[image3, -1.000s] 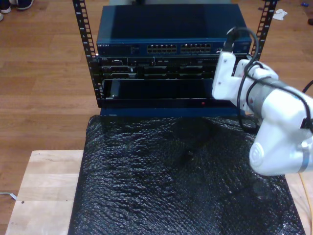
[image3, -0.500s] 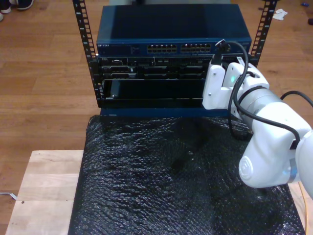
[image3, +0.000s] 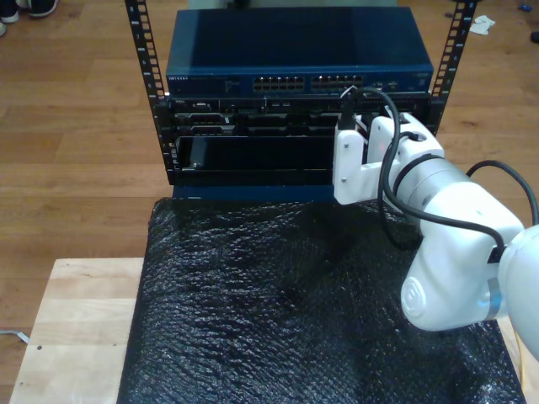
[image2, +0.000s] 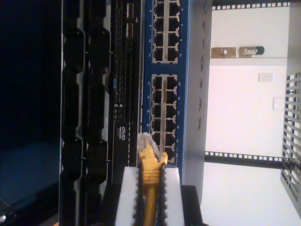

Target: Grab the cable and plug it in

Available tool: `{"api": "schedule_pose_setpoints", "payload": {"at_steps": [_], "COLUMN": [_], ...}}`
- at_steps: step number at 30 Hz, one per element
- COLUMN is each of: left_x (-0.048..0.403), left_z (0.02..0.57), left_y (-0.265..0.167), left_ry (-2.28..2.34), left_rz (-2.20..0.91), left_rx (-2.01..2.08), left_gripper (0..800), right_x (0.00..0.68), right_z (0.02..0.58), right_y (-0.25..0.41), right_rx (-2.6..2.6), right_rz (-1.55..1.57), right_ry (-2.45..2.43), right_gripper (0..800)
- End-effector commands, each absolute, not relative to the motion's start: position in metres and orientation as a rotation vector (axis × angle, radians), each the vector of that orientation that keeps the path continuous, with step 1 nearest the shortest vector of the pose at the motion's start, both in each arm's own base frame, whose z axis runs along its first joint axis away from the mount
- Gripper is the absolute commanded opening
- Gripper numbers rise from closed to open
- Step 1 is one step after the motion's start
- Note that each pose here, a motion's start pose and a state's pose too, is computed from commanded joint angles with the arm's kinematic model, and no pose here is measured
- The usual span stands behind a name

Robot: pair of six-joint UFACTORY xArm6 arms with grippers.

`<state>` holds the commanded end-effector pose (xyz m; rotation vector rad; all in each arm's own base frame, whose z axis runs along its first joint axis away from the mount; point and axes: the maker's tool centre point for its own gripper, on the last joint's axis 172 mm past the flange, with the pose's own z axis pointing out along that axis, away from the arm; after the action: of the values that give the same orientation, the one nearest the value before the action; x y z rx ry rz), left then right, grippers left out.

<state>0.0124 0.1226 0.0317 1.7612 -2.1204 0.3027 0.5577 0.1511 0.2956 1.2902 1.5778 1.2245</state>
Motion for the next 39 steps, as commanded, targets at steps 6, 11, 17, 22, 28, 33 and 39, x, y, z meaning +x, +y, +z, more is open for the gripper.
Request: {"api": "schedule_pose_setpoints", "payload": {"at_steps": [6, 11, 17, 22, 28, 33, 39], "left_x": [0.012, 0.012, 0.012, 0.012, 0.012, 0.012, 0.012], "left_z": [0.032, 0.032, 0.032, 0.032, 0.032, 0.032, 0.032], "left_y": [0.123, 0.123, 0.123, 0.123, 0.123, 0.123, 0.123], "left_ry": [-2.12, -2.12, -2.12, -2.12, -2.12, -2.12, -2.12], "left_rz": [0.303, 0.303, 0.303, 0.303, 0.303, 0.303, 0.303], "left_rx": [1.761, 1.761, 1.761, 1.761, 1.761, 1.761, 1.761], "left_gripper": [800, 800, 800, 800, 800, 800, 800], "right_x": [0.558, 0.564, 0.59, 0.597, 0.606, 0.607, 0.616], "right_z": [0.288, 0.275, 0.279, 0.301, 0.322, 0.324, 0.34], "right_y": [0.155, 0.157, 0.166, 0.164, 0.166, 0.166, 0.15], "right_rx": [1.289, 1.296, 1.258, 1.213, 1.192, 1.184, 1.122], "right_rz": [1.22, 1.204, 1.227, 1.276, 1.302, 1.31, 1.357], "right_ry": [1.591, 1.61, 1.582, 1.505, 1.471, 1.459, 1.33], "right_gripper": [0, 0, 0, 0, 0, 0, 0]}}
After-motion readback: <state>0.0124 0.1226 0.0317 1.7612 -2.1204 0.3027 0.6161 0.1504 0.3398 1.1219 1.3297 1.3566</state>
